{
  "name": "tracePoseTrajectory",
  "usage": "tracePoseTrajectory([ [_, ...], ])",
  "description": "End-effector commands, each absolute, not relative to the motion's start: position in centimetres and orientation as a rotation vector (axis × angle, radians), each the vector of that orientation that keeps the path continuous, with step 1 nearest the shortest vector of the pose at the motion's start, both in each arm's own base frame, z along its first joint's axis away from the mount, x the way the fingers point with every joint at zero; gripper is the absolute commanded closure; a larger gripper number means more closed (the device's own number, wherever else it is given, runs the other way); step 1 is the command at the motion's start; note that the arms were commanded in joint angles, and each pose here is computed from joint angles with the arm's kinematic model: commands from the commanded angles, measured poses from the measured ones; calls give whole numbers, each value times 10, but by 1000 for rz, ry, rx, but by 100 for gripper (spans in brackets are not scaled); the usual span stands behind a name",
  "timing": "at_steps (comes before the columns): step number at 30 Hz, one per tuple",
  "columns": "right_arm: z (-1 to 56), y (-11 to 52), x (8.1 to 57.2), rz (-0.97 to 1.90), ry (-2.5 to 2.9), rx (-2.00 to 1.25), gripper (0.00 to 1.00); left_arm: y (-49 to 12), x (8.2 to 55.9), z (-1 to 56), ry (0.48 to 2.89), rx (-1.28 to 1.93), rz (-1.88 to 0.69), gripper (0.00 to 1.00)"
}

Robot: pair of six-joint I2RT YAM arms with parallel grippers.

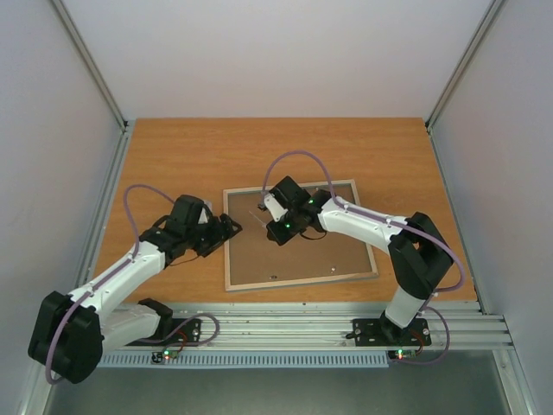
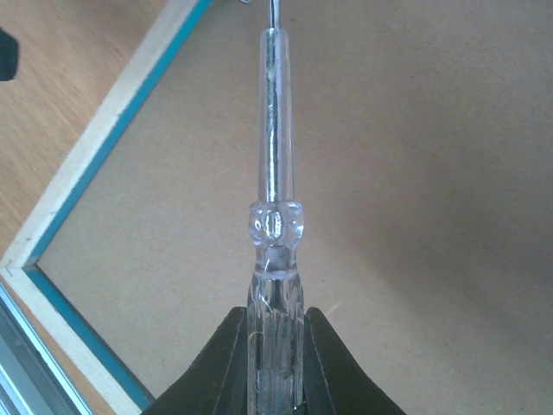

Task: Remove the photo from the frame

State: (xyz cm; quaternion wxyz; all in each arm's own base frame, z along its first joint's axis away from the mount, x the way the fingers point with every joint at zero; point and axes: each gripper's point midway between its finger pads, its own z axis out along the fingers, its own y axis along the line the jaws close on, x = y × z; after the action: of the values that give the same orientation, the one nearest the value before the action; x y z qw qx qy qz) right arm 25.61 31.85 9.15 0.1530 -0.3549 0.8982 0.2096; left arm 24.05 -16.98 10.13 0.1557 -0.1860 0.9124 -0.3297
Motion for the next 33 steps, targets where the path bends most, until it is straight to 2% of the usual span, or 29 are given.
tracePoseTrajectory([
  [1,118,332,257,625,2472,-1001,99,-191,268,147,2414,-521,-1188,17],
  [7,129,343,247,649,2405,-1021,99,-203,279,160,2315,-544,-1324,17],
  [10,133,349,244,657,2379,-1032,99,-208,284,164,2293,-542,-1363,20],
  [14,138,355,240,676,2349,-1040,99,-209,287,162,2284,-560,-1383,32],
  [22,146,362,237,715,2298,-1035,99,-211,287,157,2271,-601,-1419,62],
  [28,147,365,237,726,2287,-1033,99,-214,287,152,2270,-617,-1457,76],
  [33,151,367,237,743,2258,-1021,98,-215,286,151,2262,-627,-1482,99],
])
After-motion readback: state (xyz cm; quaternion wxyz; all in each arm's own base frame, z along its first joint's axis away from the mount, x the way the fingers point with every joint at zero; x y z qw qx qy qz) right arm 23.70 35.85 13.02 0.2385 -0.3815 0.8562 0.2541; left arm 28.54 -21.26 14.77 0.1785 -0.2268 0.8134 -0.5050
